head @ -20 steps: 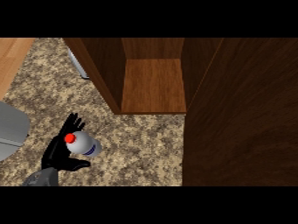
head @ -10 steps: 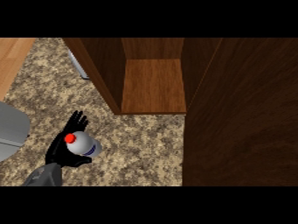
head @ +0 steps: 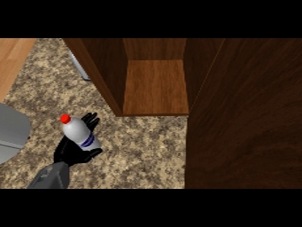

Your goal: Pick up the bottled water, place it into the cabinet and close the cabinet

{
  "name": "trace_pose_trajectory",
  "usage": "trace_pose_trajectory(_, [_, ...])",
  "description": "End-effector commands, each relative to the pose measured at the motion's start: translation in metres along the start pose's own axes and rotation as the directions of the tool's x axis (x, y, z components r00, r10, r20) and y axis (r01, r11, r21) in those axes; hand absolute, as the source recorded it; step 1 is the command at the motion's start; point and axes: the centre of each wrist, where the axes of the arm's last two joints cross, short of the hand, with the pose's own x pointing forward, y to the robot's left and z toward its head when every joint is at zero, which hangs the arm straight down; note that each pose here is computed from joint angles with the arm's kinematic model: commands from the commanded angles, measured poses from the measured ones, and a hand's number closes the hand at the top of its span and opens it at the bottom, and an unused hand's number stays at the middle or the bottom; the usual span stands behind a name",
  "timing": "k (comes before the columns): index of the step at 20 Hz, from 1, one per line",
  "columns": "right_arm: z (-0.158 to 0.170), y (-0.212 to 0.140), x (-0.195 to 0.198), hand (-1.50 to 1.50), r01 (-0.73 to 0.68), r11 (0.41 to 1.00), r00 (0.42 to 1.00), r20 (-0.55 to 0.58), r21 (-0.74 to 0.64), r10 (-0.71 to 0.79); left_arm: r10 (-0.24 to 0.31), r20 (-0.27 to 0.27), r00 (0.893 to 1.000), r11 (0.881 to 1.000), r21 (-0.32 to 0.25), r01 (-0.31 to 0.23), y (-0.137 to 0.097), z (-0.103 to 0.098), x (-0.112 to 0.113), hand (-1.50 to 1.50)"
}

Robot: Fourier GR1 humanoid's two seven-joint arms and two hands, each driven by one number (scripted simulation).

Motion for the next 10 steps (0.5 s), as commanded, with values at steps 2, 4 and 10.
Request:
trace_pose_trajectory(2, [0.002, -0.01, -0.01, -1.5, -0.01, 1.0, 1.0, -0.011, 0.009, 0.01, 0.044, 0.015, 0.999, 0.989, -0.14, -0.042, -0.02, -0.006, -0.016, 1.5])
trace_pose_trajectory(4, [0.006, -0.009, -0.008, -1.5, -0.019, 1.0, 1.0, -0.004, -0.01, 0.019, 0.103, 0.009, 0.995, 0.987, -0.127, -0.101, -0.013, 0.011, -0.024, 1.5])
trace_pose_trajectory(10, [0.002, -0.009, -0.002, -1.5, -0.01, 1.0, 1.0, 0.0, -0.004, 0.01, 0.075, 0.037, 0.996, 0.989, -0.128, -0.07, -0.031, -0.017, -0.013, 1.5])
